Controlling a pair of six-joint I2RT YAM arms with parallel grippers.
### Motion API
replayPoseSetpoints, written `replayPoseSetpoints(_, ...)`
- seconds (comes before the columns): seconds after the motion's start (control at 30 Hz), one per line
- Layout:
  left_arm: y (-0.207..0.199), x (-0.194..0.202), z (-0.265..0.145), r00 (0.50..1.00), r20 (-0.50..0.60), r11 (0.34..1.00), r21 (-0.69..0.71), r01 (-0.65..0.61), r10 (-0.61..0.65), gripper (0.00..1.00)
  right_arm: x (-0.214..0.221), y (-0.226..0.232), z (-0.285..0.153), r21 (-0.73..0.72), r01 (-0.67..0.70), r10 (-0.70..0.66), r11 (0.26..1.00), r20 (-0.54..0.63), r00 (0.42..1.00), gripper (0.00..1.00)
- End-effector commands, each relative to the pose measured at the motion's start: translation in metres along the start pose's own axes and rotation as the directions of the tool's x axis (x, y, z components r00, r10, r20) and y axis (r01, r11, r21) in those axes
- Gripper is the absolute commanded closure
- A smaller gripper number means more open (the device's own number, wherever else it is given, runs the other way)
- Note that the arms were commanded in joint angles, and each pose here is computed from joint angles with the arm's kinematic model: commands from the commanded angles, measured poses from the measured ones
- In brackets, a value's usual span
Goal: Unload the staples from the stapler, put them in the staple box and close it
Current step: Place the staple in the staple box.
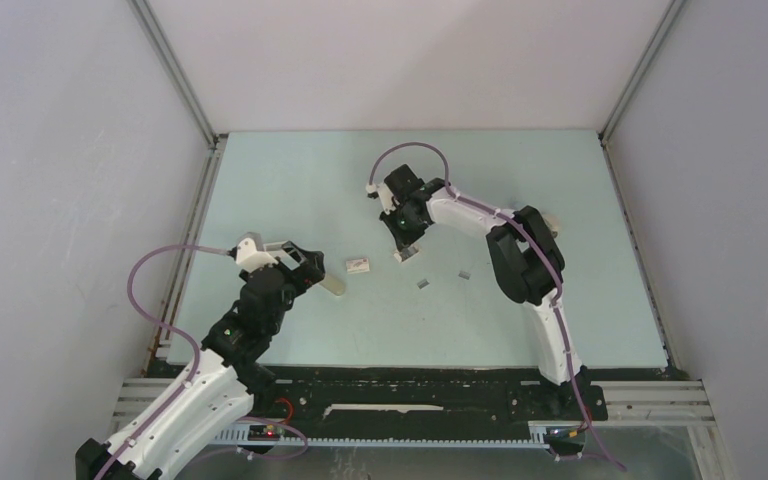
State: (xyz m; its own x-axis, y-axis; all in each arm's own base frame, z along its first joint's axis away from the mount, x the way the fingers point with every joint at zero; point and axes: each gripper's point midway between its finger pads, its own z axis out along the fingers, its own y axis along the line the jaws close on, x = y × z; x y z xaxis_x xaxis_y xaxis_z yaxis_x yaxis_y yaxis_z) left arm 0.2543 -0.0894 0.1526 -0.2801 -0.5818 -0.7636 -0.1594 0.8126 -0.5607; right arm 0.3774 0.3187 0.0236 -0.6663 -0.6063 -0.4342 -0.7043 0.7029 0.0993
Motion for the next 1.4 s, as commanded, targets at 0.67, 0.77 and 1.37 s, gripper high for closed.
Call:
replayPoseSetpoints(0.67,0.006,0.002,0.004,1.0,0.018,1.0,-0.016,0.014,-0.013,0.0,-0.013,0.009,-0.032,0.027,0.042,-0.045,0.999,0.084,0.995,0.9)
replayPoseSetpoints(0.77,0.007,0.003,0.004,1.0,0.016,1.0,-0.018,0.013,-0.013,0.0,-0.012,0.009,-0.032,0.029,0.042,-0.045,0.999,0.082,0.996,0.89)
replayPoseSetpoints(1.37,0.007,0.003,0.004,1.0,0.018,1.0,-0.016,0.017,-0.016,0.0,-0.009,0.009,-0.034,0.05,0.056,-0.06,0.997,0.079,0.995,0.81)
